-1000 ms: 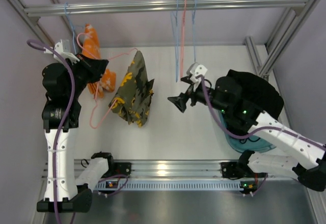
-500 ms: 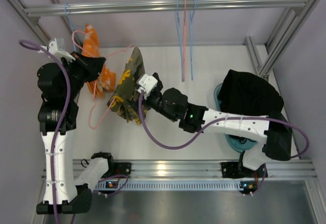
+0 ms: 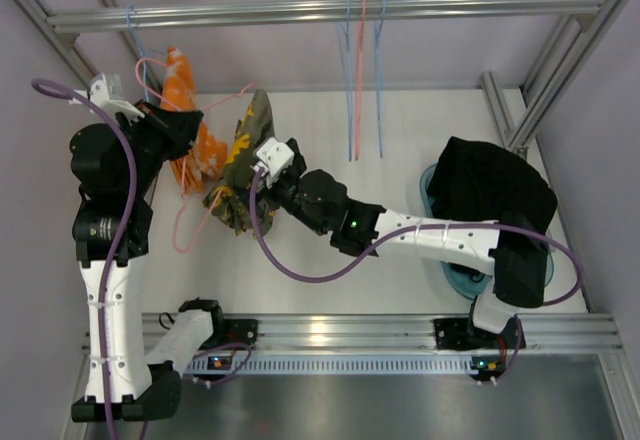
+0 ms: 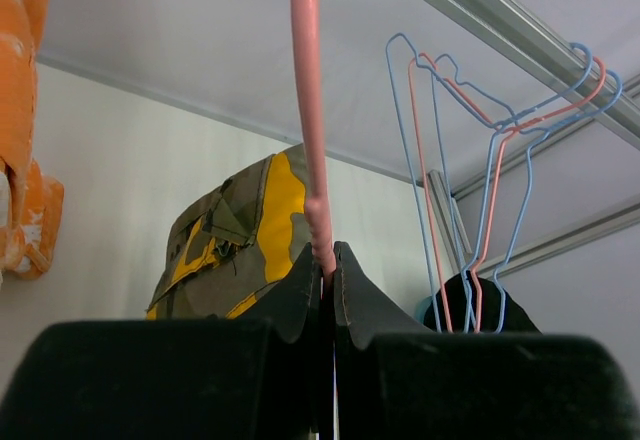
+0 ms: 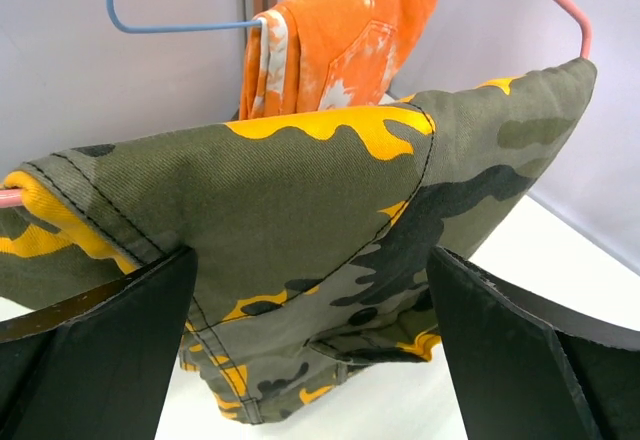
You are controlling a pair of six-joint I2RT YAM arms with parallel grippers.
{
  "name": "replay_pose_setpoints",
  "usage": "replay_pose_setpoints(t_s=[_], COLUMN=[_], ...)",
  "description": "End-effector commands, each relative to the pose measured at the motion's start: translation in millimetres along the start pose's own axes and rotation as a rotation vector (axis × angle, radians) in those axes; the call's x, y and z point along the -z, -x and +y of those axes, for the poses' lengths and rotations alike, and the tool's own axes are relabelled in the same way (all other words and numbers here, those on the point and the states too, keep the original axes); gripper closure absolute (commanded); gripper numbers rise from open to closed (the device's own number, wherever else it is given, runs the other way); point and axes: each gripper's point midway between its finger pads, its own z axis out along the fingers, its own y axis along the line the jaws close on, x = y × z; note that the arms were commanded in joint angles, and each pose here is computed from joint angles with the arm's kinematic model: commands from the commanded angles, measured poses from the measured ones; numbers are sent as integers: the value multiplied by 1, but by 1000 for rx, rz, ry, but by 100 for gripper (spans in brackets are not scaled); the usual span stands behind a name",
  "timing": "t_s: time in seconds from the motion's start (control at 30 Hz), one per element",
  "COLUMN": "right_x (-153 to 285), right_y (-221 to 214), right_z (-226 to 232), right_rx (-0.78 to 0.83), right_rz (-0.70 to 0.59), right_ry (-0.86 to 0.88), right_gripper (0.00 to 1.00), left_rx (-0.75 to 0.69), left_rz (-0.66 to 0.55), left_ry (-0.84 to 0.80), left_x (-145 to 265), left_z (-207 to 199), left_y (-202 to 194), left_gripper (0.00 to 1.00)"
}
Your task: Remove the trousers from the hanger
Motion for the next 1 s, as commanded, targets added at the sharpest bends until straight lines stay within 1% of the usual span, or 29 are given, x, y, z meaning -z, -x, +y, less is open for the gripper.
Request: replay_pose_setpoints(t_s=[0.0,0.03,0.1,0.13,0.2,0.23,0.33,0.43,0.67,0.7,0.9,0.97], right_x=[8,12,21,25,32,35,41,43,19,16,-6,-12], right_y=[42,33,35,25,25,16,11,15,16,15,2,-5], right_z=[9,12,13,16,16,19,25,29,6,7,-5,-16], right_rx=[-52,-43,-42,-26,-19,6,10,13,-4,-6,-6,-6], right_rz=[-116,-99,-103,-90,-101,-89,-76,-88,-64,-59,-30,-10], right_ry=[7,14,23,32,39,51,71,69,-69,-68,-130,-161], right_gripper=[1,1,1,1,1,0,1,1,1,1,1,1], left_rx=[-33,-35,-34,-34,-28,-23,-8,2,24,27,45,46], left_rz=[-226,-228,-234,-234,-240,-239,-246,-245,-238,-238,-246,-244], left_ry=[-171,-168,-161,-159,-153,-151,-144,-150,-169,-169,-192,-193], left_x=[26,27,26,25,25,24,24,24,25,24,28,28], left_z=[-54,-53,-52,-52,-51,-51,-50,-52,-57,-58,-66,-66], left_y=[61,62,63,63,64,64,67,67,68,69,75,74], left_gripper=[100,100,100,100,100,100,100,100,100,100,100,100])
